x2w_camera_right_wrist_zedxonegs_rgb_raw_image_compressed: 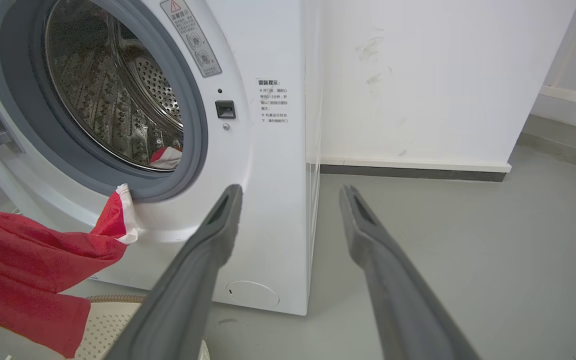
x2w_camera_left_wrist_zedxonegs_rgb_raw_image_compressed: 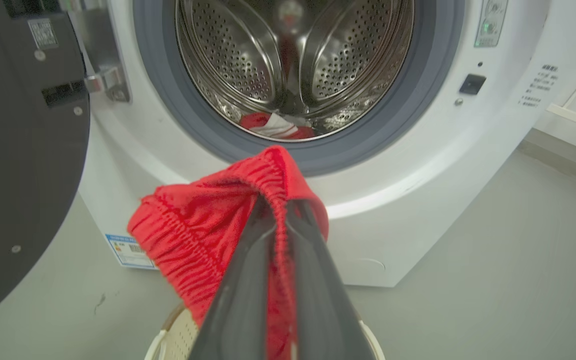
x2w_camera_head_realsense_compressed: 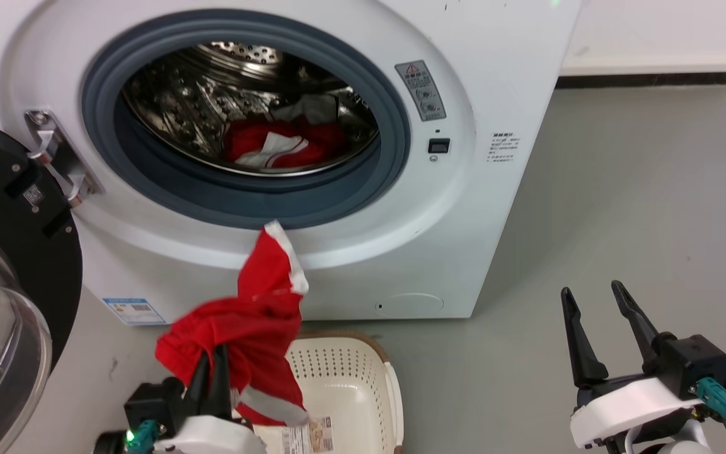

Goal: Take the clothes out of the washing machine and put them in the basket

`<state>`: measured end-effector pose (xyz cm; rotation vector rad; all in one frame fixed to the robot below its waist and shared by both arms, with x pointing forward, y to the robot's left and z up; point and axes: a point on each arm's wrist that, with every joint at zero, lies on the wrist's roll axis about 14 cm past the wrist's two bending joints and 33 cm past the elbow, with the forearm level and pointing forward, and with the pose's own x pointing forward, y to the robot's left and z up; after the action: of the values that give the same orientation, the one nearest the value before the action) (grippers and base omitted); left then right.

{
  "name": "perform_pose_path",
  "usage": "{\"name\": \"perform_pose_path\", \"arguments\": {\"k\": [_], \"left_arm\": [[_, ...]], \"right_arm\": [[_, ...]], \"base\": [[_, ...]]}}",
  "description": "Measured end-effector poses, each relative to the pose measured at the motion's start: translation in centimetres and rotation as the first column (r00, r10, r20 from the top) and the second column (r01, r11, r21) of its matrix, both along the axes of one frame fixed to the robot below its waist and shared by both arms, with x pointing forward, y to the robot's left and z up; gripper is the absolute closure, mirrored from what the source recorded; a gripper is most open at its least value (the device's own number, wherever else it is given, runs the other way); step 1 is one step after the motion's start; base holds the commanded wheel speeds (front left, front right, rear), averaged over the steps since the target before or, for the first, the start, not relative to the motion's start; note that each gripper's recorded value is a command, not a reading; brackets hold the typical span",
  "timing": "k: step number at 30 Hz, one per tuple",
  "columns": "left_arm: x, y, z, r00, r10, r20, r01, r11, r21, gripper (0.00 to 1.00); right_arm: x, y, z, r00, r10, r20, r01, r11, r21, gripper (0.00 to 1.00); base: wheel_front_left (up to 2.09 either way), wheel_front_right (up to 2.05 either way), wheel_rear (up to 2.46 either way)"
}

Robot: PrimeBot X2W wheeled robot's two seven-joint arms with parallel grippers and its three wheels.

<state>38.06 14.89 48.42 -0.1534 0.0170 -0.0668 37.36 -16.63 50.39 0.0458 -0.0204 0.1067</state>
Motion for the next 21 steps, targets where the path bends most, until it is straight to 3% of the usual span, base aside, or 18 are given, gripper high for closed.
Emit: {"name": "perform_pose_path", "arguments": {"k": [8,21], "left_arm": [[-1.5,-0.9,-10.2,0.951,-0.016,-0.308,0.011,1.000,-0.018,1.00],[3.8,-1.7,-21.0,0.820,-0.026,-0.572,0.026,1.000,-0.008,1.00]], "right_arm": [[2.2,1.2,-2.3,0.997,0.037,-0.065,-0.037,0.999,-0.006,0.00],[6.9,2.6,-8.0,0.983,0.082,-0.164,-0.082,0.997,0.009,0.00]], "base": [[0.00,0.00,0.00],[0.00,0.00,0.00]]}}
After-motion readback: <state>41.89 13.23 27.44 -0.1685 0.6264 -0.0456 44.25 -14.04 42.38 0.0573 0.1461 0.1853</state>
